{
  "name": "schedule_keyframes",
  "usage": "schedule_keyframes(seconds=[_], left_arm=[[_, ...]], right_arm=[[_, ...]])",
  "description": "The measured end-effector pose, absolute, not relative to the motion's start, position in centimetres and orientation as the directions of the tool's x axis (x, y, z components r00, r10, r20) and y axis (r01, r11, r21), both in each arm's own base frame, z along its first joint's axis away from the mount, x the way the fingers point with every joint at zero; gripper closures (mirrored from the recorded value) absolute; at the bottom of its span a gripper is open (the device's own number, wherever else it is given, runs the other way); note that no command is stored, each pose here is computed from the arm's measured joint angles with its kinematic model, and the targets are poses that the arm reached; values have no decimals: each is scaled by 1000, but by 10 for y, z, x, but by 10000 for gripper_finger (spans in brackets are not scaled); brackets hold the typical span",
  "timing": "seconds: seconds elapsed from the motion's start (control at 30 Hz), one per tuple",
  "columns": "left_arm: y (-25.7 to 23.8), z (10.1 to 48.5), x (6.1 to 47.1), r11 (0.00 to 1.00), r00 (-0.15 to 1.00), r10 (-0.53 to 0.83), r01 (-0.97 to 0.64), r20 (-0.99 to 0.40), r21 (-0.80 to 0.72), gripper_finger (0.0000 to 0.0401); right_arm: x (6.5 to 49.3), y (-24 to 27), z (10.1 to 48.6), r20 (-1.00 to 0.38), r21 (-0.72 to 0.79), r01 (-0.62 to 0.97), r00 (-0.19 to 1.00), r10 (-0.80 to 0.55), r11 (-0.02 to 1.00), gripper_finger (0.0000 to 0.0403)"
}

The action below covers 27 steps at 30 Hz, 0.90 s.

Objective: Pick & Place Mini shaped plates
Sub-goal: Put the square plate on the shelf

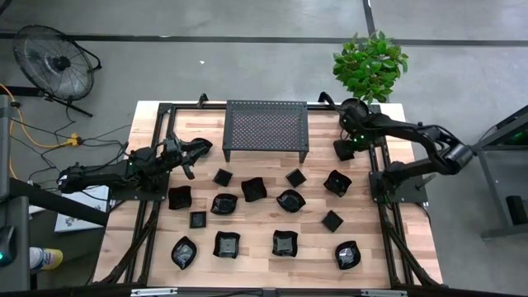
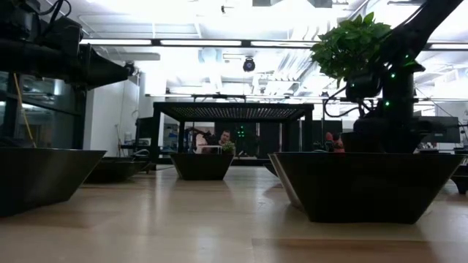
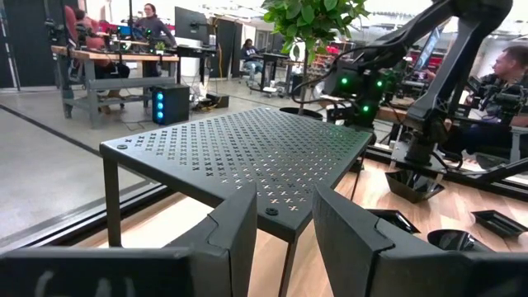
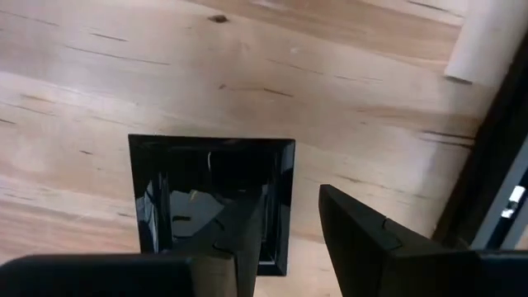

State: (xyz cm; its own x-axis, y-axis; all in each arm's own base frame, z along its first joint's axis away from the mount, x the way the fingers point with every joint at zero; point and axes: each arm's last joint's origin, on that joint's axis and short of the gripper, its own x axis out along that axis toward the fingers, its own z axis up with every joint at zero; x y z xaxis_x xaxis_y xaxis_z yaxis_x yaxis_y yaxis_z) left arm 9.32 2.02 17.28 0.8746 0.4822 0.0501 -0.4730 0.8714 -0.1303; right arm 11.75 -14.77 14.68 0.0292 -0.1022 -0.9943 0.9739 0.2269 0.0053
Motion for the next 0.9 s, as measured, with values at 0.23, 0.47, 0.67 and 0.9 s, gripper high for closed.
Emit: schedule_keyframes(seconds=[0.23,0.47,0.67,0.9], left_arm=[[20,173,93,871,875,482,-473,50,-130,284],[20,173,93,871,875,482,-473,50,-130,284],[20,173,93,871,874,482,-473,50,-130,284],[20,173,93,871,875,482,-473,50,-130,284]], right_arm=[[118,-149,144,-996,-3,973,19,-92,230,286],[118,-149,144,-995,-11,972,13,-97,237,297],[118,-149,144,-995,-10,971,13,-95,240,343],[118,-149,144,-995,-10,966,16,-97,260,384]])
